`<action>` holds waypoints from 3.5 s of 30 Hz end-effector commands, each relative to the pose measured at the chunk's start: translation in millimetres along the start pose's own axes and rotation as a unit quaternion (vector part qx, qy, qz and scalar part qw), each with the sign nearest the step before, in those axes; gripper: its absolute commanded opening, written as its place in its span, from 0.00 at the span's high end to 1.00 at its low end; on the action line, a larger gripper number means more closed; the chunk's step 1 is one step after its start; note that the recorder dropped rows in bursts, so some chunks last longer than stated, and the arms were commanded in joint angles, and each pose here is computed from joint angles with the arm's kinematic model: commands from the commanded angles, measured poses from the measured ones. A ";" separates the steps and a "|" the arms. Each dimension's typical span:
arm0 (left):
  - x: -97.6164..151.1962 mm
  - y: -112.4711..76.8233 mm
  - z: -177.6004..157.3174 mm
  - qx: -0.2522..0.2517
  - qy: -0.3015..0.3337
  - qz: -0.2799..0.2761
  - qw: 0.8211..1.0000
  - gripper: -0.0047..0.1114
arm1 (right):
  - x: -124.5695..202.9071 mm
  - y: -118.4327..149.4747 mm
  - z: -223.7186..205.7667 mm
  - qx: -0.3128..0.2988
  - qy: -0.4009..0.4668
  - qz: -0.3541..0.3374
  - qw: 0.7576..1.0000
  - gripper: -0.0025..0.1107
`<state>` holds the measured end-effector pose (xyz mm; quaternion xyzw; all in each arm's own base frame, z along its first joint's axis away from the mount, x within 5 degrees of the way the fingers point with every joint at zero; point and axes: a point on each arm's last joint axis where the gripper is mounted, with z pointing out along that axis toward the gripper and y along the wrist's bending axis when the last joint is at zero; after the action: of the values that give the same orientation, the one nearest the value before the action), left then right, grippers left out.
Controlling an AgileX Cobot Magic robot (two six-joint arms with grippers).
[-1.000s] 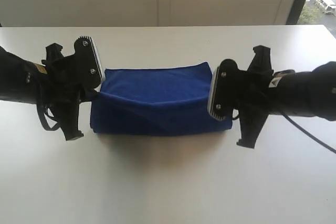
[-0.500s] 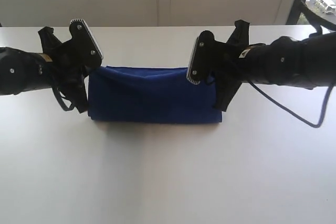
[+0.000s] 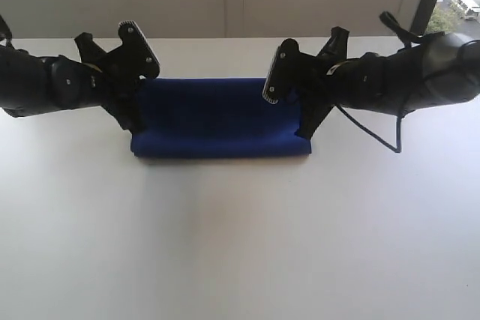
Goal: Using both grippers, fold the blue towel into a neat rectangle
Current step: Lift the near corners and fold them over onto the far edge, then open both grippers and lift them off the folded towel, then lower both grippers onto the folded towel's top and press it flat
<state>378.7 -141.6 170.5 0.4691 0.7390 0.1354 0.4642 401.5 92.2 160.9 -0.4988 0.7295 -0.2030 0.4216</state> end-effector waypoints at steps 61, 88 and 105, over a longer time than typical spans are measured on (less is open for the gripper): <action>-2.0 -38.8 54.1 0.189 0.088 -0.395 0.894 0.96 | -1.8 32.7 62.4 -0.208 0.083 0.553 0.803 0.98; 19.4 -72.8 -6.8 0.262 0.155 -0.424 0.853 0.96 | 10.5 51.6 5.7 -0.235 0.214 0.525 0.789 0.98; 7.2 -122.4 -50.1 0.293 0.183 -0.406 0.846 0.96 | 24.5 85.7 -53.0 -0.223 0.231 0.532 0.784 0.98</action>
<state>291.5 -186.6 129.8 0.1902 0.9340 -0.1921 0.2335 322.3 102.8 126.0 -0.0434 0.9736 0.1175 0.1909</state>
